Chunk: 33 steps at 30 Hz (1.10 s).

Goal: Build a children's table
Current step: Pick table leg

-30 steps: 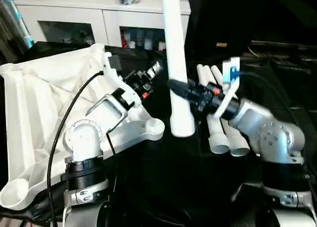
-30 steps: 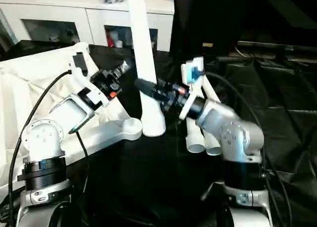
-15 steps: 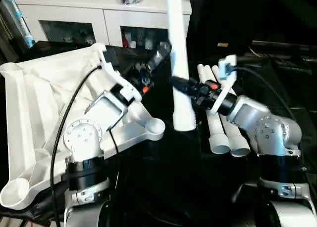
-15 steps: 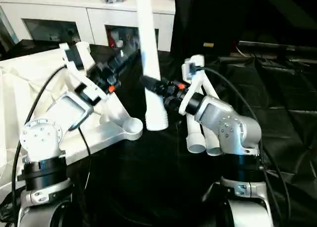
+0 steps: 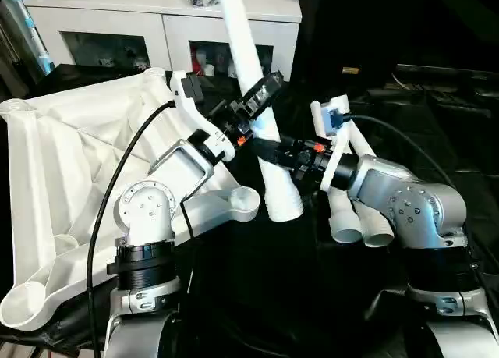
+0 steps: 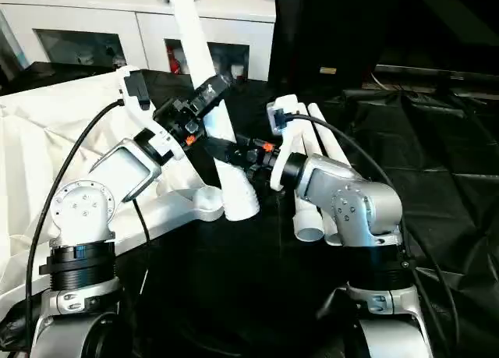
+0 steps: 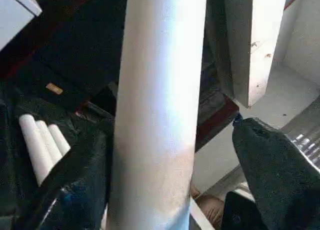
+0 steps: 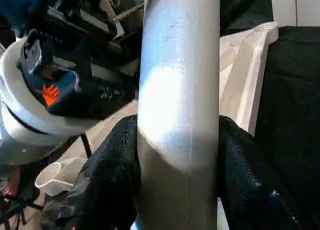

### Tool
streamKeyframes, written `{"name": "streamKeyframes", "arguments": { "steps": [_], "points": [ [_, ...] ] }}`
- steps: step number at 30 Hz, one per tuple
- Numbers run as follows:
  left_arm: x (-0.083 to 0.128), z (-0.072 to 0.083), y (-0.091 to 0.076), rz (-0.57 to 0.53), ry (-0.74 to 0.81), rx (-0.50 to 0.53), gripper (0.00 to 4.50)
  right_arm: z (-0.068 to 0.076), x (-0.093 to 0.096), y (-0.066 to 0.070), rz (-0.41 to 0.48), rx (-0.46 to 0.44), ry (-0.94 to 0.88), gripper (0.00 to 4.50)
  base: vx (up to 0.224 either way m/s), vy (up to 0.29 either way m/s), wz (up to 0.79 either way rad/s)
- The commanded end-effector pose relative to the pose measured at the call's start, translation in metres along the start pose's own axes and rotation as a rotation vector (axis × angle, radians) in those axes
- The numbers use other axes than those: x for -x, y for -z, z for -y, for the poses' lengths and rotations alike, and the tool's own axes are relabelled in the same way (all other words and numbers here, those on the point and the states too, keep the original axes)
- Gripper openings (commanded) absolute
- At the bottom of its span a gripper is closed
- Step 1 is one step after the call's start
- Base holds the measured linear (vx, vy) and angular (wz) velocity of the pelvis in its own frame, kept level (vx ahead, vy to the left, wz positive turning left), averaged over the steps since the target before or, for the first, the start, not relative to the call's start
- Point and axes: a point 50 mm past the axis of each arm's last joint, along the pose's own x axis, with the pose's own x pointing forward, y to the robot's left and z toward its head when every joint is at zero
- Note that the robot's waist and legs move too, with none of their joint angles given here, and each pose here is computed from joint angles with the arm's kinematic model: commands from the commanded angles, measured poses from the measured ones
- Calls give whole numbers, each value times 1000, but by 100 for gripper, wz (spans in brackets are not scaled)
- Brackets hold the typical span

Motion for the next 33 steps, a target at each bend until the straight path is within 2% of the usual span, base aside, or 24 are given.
{"name": "streamKeyframes", "arguments": {
  "steps": [1, 6, 22, 23, 24, 26, 28, 29, 33],
  "points": [
    [-5, 11, -2, 1, 50, -42, 360, 4, -3, 0, -24, 26, 45, 181, 0, 0, 0],
    [-6, 10, 5, -21, 36, -44, 320, 2, -11, -2, -18, 33, 46, 181, 0, 0, 0],
    [-5, 3, 2, -21, 16, -73, 210, 0, -16, -8, -11, 72, 32, 181, 0, 0, 0],
    [-5, 3, 2, -21, 16, -73, 198, 0, -16, -8, -11, 72, 32, 216, 0, 0, 0],
    [-5, 4, 2, -25, 22, -79, 198, 0, -15, -9, -9, 70, 30, 216, 0, 0, 0],
    [-5, 4, 1, -29, 32, -88, 191, 1, -14, -10, -1, 60, 23, 253, 0, 0, 0],
    [-6, 5, -1, -38, 52, -105, 189, 2, -11, -14, 5, 62, 19, 255, 0, 0, 0],
    [-7, 6, -3, -49, 73, -127, 188, 3, -7, -16, 0, 75, 16, 275, 0, 0, 0],
    [-9, 8, -8, -78, 107, -173, 181, 1, 3, -20, -30, 81, -32, 301, 0, 0, 0]
  ]
}}
